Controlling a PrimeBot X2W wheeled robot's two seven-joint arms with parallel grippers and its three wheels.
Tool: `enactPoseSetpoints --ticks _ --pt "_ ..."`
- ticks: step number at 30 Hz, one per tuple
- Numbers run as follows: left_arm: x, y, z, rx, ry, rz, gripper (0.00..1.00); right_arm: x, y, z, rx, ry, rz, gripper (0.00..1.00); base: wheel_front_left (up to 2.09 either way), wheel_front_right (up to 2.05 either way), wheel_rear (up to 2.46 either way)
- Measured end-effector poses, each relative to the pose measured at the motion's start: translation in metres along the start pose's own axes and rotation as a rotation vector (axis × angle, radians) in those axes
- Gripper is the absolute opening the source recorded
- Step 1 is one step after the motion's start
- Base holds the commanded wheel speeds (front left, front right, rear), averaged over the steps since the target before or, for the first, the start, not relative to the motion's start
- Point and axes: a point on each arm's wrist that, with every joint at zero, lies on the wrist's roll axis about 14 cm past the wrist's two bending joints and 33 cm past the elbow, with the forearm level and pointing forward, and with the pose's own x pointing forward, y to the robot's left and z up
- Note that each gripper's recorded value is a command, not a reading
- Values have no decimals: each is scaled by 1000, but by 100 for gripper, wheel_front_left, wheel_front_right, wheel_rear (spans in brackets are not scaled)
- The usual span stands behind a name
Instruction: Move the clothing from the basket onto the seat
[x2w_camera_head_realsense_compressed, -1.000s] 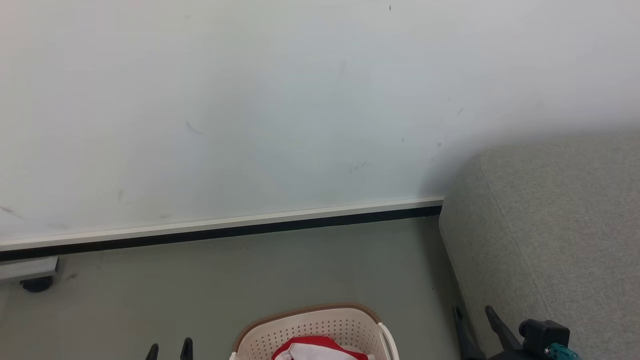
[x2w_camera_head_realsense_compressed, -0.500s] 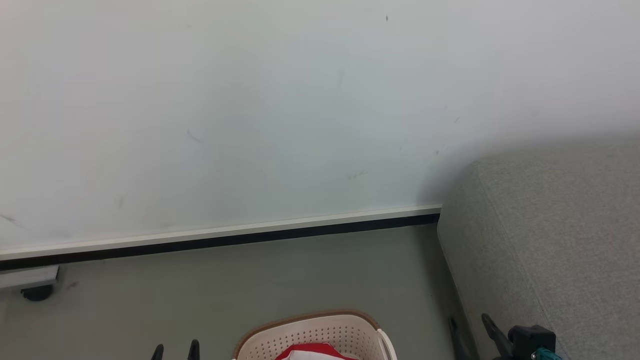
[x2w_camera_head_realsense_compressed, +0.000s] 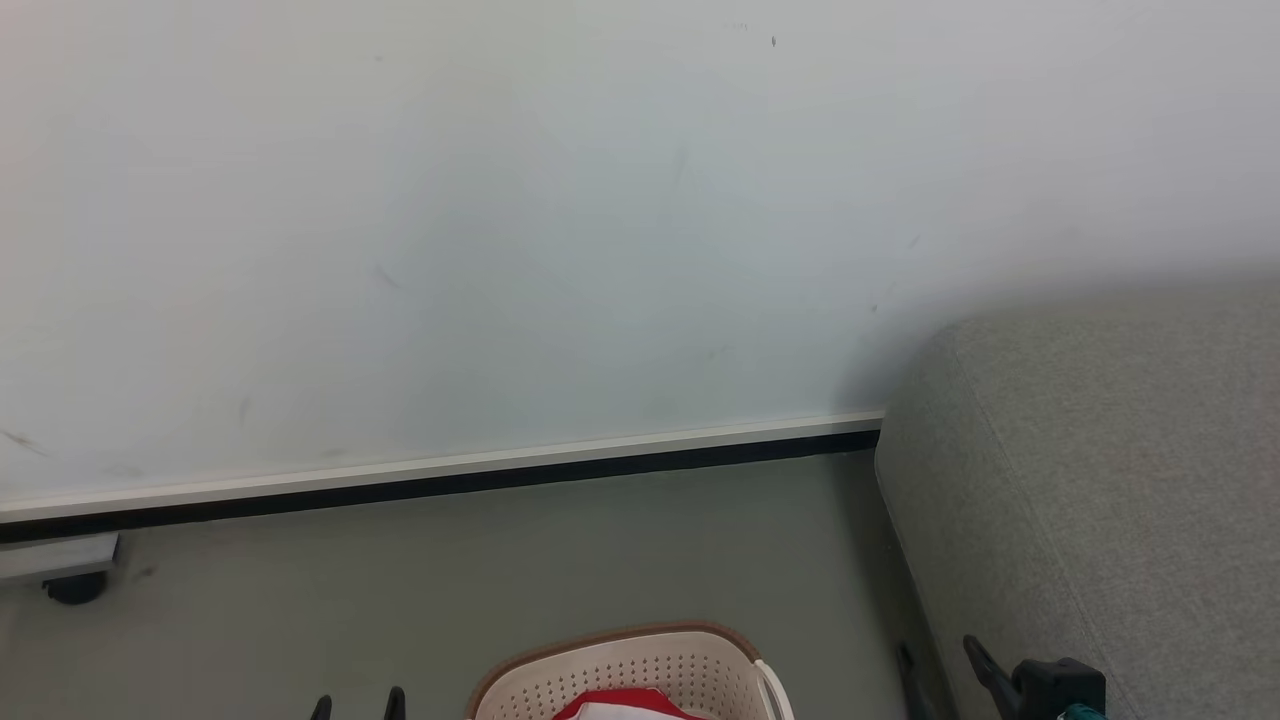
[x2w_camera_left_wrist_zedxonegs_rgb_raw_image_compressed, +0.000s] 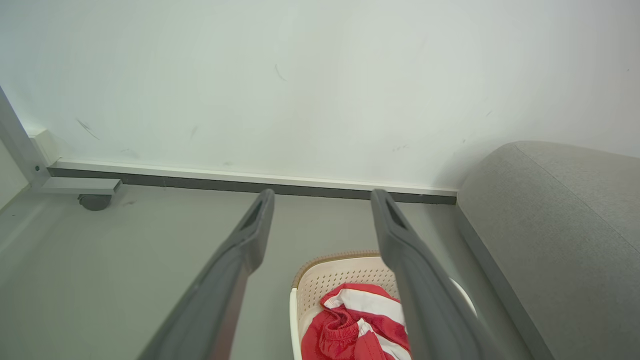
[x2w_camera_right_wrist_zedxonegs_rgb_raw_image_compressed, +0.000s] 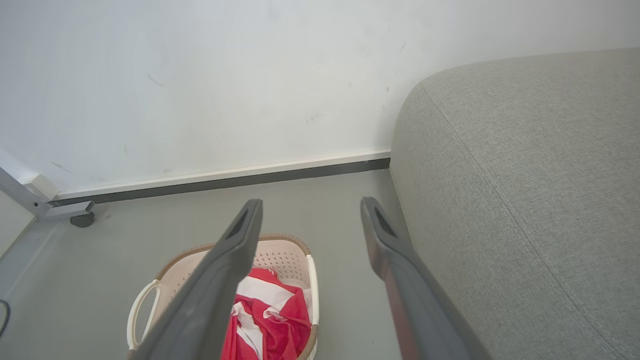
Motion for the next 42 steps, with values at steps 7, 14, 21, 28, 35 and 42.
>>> enactPoseSetpoints --ticks 7,14,21,28,35,42 --pt "-1 -1 2 0 -1 3 100 0 0 -1 5 4 -1 100 0 0 0" --pt "-1 -13 -3 -9 24 -27 100 0 0 -2 7 7 -2 100 0 0 0" --pt "8 -46 -52 -51 199 -127 100 -4 -12 0 -3 7 -42 100 0 0 0" --pt "36 -92 -87 -44 327 -259 100 -7 -31 8 2 -17 -104 100 0 0 0" --pt "80 -128 -132 13 452 -381 100 6 -59 5 25 -21 -173 100 0 0 0" --pt "115 -168 -191 80 597 -525 100 18 -83 -25 46 52 -233 100 0 0 0"
